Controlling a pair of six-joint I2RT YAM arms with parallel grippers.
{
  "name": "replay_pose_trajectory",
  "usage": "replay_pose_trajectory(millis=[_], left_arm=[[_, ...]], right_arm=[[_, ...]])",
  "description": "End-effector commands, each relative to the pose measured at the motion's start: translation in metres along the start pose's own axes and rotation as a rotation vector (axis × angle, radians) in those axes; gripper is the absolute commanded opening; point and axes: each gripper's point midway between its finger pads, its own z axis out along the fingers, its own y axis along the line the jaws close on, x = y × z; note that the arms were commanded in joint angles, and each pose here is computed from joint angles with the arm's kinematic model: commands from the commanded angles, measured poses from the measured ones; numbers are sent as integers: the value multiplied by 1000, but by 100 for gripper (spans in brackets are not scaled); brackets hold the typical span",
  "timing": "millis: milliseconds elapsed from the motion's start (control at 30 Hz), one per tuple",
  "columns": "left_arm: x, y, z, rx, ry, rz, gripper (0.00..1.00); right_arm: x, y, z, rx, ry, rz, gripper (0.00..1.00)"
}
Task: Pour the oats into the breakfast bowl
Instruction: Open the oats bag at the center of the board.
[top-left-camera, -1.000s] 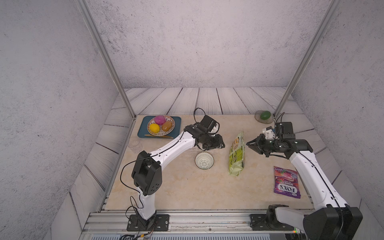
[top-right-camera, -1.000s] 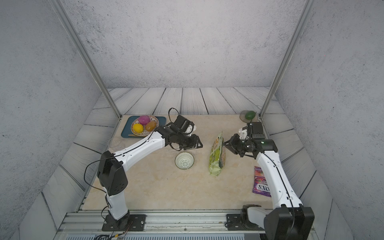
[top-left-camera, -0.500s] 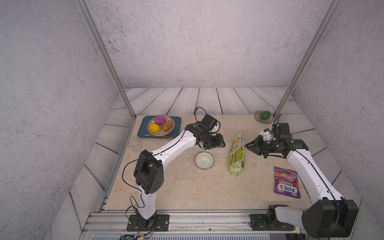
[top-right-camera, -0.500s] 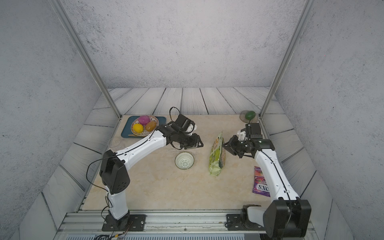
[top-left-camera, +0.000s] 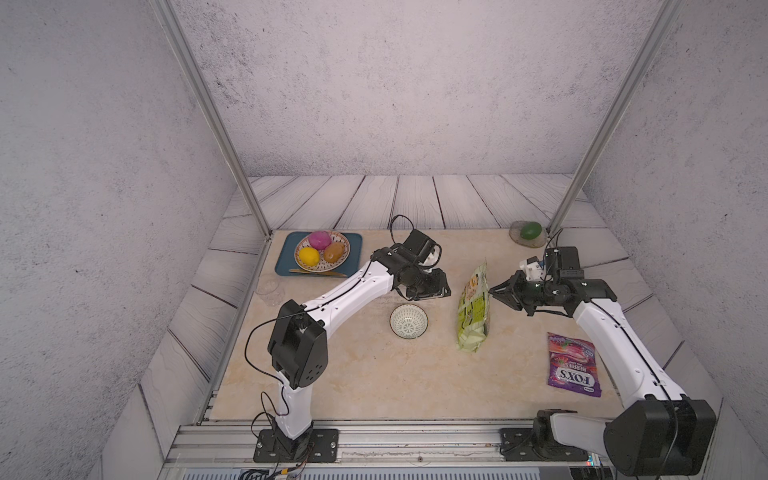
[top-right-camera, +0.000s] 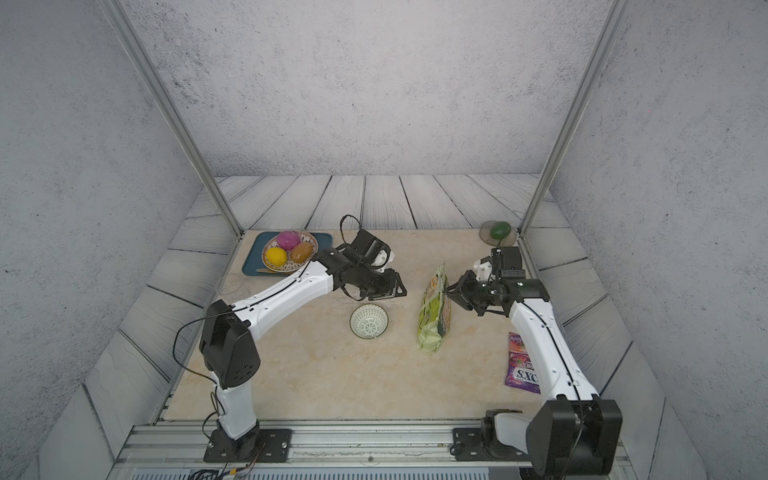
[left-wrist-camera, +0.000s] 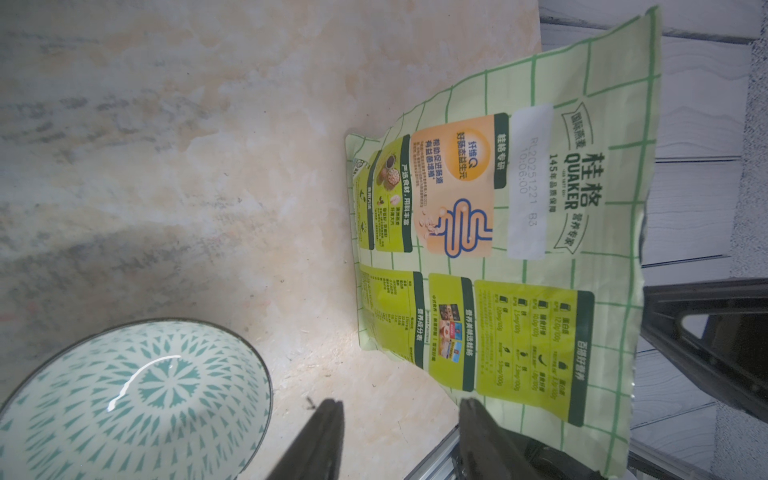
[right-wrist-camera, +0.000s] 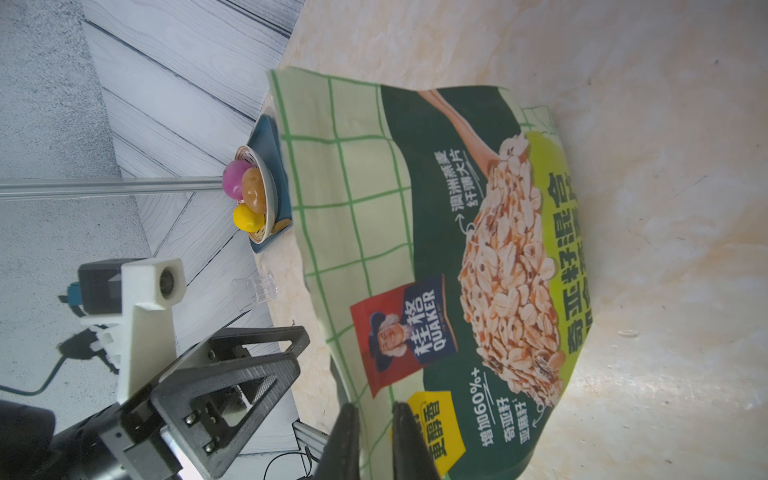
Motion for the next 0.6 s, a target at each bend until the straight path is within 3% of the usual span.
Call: replay_pose_trajectory(millis=[0, 567], left_arm=[[0, -4, 1, 3, 4, 18, 50], [-2, -5, 1, -7, 2, 20, 50]], right_arm=[[2, 8, -6, -26, -11, -31, 17], [5, -8, 2, 32, 14, -49, 17]])
